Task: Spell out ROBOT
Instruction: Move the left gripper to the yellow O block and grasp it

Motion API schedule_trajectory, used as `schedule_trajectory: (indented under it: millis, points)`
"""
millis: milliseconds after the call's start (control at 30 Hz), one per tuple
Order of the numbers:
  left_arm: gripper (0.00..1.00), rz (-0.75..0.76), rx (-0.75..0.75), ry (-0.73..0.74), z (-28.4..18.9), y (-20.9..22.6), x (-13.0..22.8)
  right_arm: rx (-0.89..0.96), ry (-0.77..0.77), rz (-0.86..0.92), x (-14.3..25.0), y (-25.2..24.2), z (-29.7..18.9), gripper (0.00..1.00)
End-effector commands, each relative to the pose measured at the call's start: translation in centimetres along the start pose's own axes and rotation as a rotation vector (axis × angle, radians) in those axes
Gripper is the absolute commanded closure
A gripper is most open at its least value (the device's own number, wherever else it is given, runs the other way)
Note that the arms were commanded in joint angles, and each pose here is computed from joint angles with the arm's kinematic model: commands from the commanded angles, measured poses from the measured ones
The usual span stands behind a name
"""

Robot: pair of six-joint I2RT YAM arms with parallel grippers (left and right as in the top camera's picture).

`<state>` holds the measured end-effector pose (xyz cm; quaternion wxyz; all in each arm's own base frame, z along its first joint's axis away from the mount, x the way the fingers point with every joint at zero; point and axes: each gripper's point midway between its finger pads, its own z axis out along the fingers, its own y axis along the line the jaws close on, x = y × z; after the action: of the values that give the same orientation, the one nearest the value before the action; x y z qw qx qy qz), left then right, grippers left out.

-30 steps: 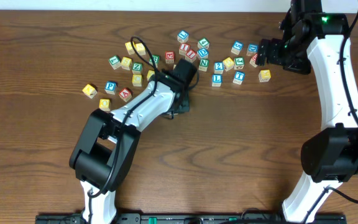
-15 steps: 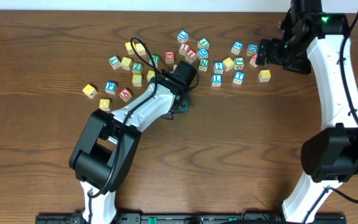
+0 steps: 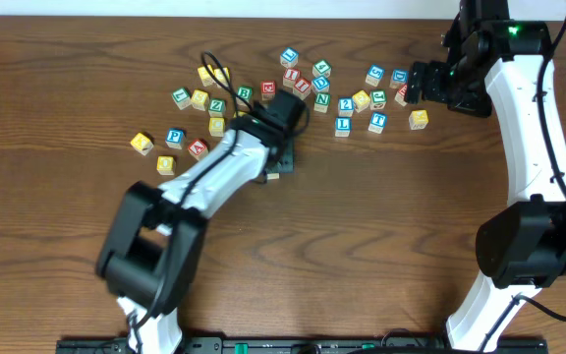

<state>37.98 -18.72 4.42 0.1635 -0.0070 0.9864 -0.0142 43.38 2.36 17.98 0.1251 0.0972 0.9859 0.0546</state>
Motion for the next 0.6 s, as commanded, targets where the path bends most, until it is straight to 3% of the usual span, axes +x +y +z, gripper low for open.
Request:
schedule_trajectory:
  millis: [0,233,567]
  points:
    - [0.39,0.007,0.054,-0.187,-6.6,0.9,-5.4,0.004,-0.013,-0.005,-0.3,0.1,-0.3,0.01]
    - [0.37,-0.092,0.011,-0.213,-10.7,6.8,-6.2,0.004,-0.014,-0.005,-0.3,0.1,-0.3,0.01]
    - [0.37,-0.278,-0.164,0.058,-7.5,17.2,0.1,0.006,-0.006,-0.004,-0.1,0.1,-0.3,0.01]
